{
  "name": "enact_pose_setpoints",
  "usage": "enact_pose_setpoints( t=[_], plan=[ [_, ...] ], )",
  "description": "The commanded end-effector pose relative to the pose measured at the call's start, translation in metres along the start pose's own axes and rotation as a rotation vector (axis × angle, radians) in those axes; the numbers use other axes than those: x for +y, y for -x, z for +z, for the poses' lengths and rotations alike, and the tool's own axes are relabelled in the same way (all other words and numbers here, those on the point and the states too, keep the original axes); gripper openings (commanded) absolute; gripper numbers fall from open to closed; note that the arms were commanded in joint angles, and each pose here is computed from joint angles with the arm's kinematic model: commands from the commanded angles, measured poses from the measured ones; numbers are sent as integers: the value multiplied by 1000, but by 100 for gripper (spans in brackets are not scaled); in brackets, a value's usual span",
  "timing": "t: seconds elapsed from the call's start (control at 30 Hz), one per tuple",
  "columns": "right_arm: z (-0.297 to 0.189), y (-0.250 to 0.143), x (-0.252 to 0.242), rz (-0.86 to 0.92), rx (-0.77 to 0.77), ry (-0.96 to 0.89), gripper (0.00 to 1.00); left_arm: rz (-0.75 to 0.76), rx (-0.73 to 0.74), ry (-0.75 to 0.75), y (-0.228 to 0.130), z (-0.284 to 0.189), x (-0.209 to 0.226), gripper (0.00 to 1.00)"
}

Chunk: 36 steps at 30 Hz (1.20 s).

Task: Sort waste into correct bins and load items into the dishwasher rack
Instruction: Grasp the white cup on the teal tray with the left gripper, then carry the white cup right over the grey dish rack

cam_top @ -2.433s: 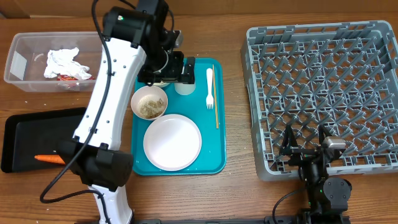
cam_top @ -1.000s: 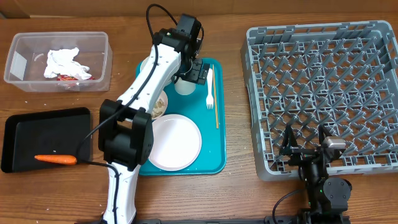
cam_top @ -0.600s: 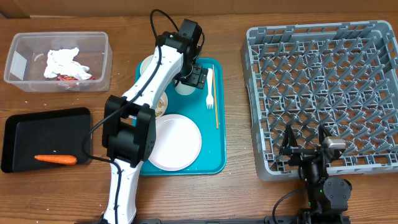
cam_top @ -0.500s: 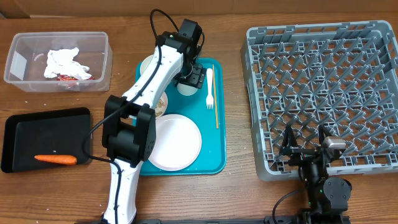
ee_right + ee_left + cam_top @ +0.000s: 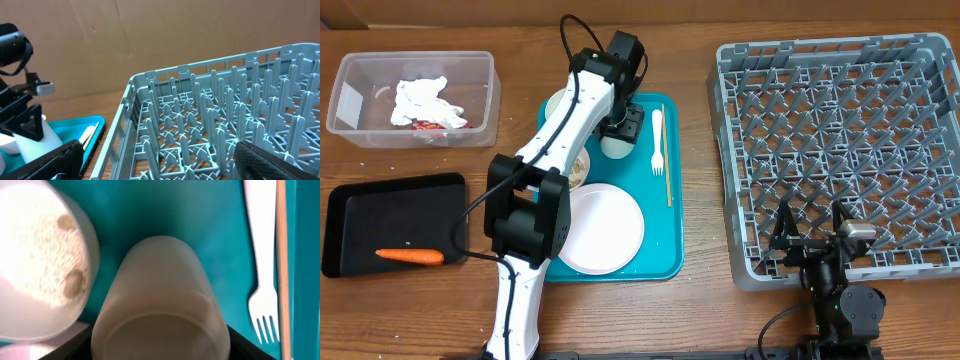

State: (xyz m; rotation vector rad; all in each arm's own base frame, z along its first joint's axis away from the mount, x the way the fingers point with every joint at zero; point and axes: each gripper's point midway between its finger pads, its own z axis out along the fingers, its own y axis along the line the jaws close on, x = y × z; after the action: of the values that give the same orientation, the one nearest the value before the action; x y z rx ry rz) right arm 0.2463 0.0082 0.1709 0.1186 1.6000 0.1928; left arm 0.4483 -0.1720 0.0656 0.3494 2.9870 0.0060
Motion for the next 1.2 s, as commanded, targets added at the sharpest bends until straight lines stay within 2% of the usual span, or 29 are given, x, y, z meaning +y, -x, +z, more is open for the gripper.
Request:
enact_pose_setpoints(
  t=[0.0, 0.07, 0.23, 0.47, 0.57, 0.7, 0.9, 1.17],
  plan=[
    [0, 0, -2, -4, -10, -10, 100, -69, -65, -31, 18, -42, -7, 24],
    [0, 0, -2, -4, -10, -10, 100, -79, -93, -83, 21, -70, -14, 23],
    [0, 0, -2, -4, -10, -10, 100, -122, -141, -104, 17, -120, -11, 26],
    [0, 0, -2, -4, -10, -10, 100, -216, -139, -96, -4, -156, 28, 26],
    [0, 0, -2, -4, -10, -10, 100, -232, -95, -157, -13, -158, 28, 25],
    [0, 0, -2, -4, -10, -10, 100, -172, -104, -300, -9, -164, -7, 26],
    [0, 0, -2, -4, -10, -10, 100, -83, -198, -415, 11, -176, -59, 29],
    [0, 0, -2, -4, -10, -10, 100, -23, -488, -515, 59, -210, -159, 34]
  ],
)
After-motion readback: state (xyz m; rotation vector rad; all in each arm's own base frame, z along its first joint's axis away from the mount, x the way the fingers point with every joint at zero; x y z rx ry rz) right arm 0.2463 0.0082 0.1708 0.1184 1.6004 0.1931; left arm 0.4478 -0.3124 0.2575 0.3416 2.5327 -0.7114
